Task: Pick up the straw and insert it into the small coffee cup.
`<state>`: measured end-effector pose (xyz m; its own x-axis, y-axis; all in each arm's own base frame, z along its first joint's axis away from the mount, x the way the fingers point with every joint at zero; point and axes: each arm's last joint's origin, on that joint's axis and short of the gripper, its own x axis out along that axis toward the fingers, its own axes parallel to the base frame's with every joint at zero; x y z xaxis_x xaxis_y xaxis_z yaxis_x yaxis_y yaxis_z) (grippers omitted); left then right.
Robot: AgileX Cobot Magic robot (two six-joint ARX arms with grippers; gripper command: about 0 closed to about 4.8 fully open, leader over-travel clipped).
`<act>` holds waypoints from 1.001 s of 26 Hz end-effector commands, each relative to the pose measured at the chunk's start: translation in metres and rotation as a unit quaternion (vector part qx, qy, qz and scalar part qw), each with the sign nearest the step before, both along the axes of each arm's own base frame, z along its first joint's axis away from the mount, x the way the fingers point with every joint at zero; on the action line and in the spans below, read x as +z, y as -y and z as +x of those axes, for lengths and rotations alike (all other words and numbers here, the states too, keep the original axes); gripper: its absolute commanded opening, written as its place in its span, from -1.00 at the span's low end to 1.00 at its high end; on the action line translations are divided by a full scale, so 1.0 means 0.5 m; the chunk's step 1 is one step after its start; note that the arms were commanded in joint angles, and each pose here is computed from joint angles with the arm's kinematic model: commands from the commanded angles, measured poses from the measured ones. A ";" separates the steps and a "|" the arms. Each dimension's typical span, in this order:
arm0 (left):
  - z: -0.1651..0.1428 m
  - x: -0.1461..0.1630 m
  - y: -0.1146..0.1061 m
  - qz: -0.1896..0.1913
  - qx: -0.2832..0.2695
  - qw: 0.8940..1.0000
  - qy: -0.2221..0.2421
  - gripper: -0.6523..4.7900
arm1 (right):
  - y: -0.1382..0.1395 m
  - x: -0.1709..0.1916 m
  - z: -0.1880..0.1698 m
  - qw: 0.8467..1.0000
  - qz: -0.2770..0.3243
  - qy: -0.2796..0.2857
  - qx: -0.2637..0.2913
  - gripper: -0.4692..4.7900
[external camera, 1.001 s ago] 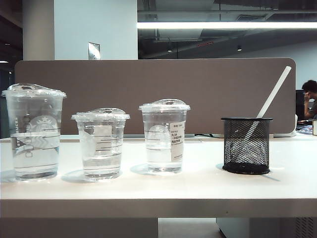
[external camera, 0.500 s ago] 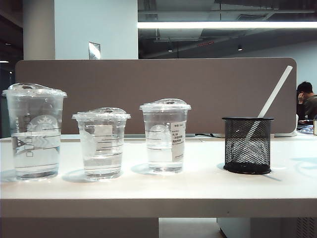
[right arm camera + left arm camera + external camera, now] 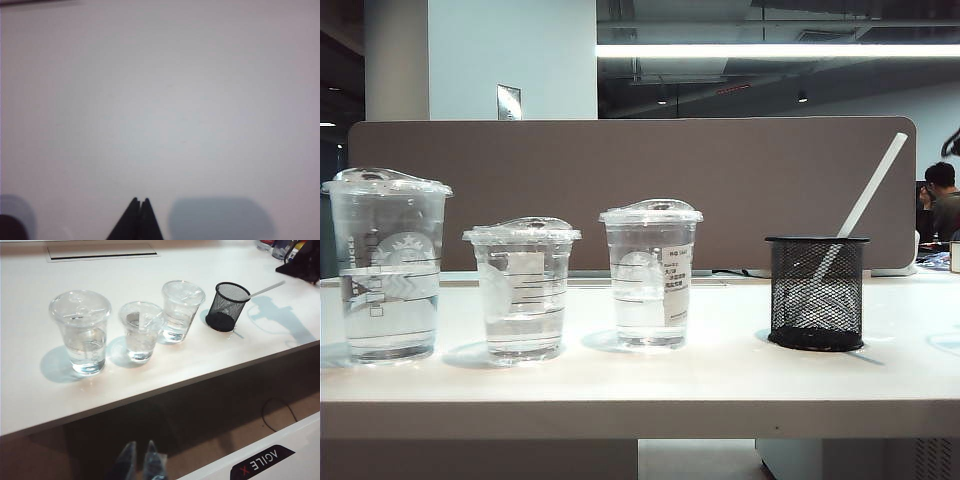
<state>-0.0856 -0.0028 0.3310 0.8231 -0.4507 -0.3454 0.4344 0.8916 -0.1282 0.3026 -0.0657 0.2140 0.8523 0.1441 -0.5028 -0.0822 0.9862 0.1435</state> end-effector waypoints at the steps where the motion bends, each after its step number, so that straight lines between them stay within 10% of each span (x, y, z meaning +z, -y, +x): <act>1: 0.002 0.004 0.000 0.003 -0.001 1.000 0.010 -0.67 | -0.002 -0.031 -0.021 0.997 0.043 0.066 -0.011 -0.85; 15: 0.003 0.007 0.000 0.002 -0.001 1.000 0.017 -0.67 | -0.076 -0.170 -0.258 0.972 0.118 0.175 -0.101 -0.85; 26: 0.003 0.008 0.000 0.001 -0.002 1.000 0.020 -0.67 | -0.147 -0.171 -0.284 0.985 0.048 0.163 -0.005 -0.80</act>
<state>-0.0844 -0.0028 0.3328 0.8301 -0.4503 -0.3288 0.4359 0.8919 -0.1209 0.1622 0.0062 0.1311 0.9717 0.1662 -0.1682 -0.1226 0.9624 0.2424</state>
